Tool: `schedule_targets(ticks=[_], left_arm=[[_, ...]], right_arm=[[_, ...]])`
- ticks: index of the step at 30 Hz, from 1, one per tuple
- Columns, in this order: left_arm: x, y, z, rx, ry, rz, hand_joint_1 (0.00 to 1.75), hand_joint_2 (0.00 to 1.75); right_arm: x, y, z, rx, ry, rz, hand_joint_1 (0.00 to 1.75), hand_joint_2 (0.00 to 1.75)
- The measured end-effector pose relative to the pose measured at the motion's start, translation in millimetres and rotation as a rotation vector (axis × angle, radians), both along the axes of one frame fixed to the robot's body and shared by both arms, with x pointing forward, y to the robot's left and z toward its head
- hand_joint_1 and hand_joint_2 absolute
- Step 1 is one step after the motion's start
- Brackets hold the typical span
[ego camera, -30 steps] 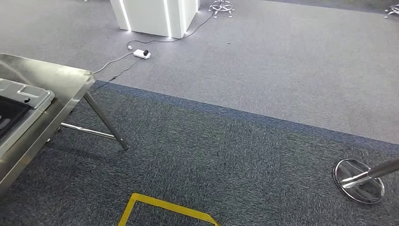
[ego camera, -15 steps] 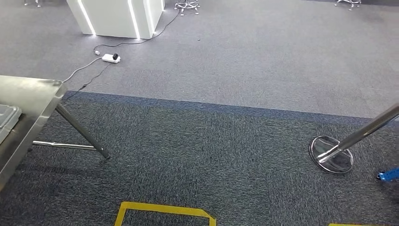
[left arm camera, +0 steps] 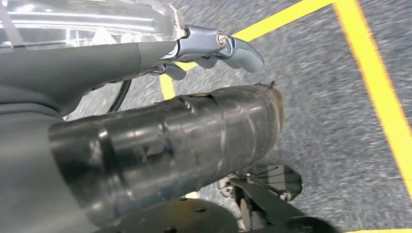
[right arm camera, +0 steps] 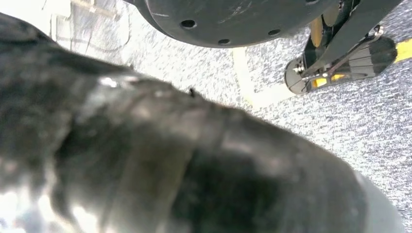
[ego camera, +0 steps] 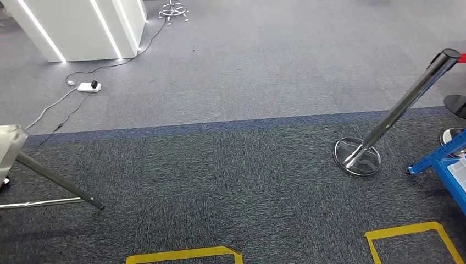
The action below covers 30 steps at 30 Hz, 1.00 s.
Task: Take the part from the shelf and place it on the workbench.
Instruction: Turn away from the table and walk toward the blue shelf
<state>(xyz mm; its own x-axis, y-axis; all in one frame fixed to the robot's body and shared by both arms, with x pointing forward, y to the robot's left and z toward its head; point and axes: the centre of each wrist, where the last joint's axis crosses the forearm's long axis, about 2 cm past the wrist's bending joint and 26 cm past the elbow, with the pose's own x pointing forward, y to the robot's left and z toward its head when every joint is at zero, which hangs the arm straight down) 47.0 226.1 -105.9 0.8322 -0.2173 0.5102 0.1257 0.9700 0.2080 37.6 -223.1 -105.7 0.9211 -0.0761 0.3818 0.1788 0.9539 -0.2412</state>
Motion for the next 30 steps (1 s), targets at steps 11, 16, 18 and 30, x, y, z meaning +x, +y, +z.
schedule_targets(ticks=[11,16,18,30], left_arm=[[-0.5,0.3,-0.1,-0.001,-0.006,0.006,0.00,0.00],[0.9,0.5,0.0,-0.001,-0.008,0.008,0.00,0.00],[1.7,0.3,0.2,-0.001,-0.009,0.008,0.00,0.00],[-0.4,0.0,-0.1,-0.004,-0.006,0.007,0.00,0.00]], right_arm=[[0.2,0.0,-0.1,0.010,0.003,0.005,0.00,0.00],[-0.6,-0.8,-0.3,0.008,0.009,0.009,0.00,0.00],[0.1,-1.1,-0.2,0.007,0.008,0.011,0.00,0.00],[-0.2,-1.3,-0.4,0.010,0.011,0.021,0.00,0.00]])
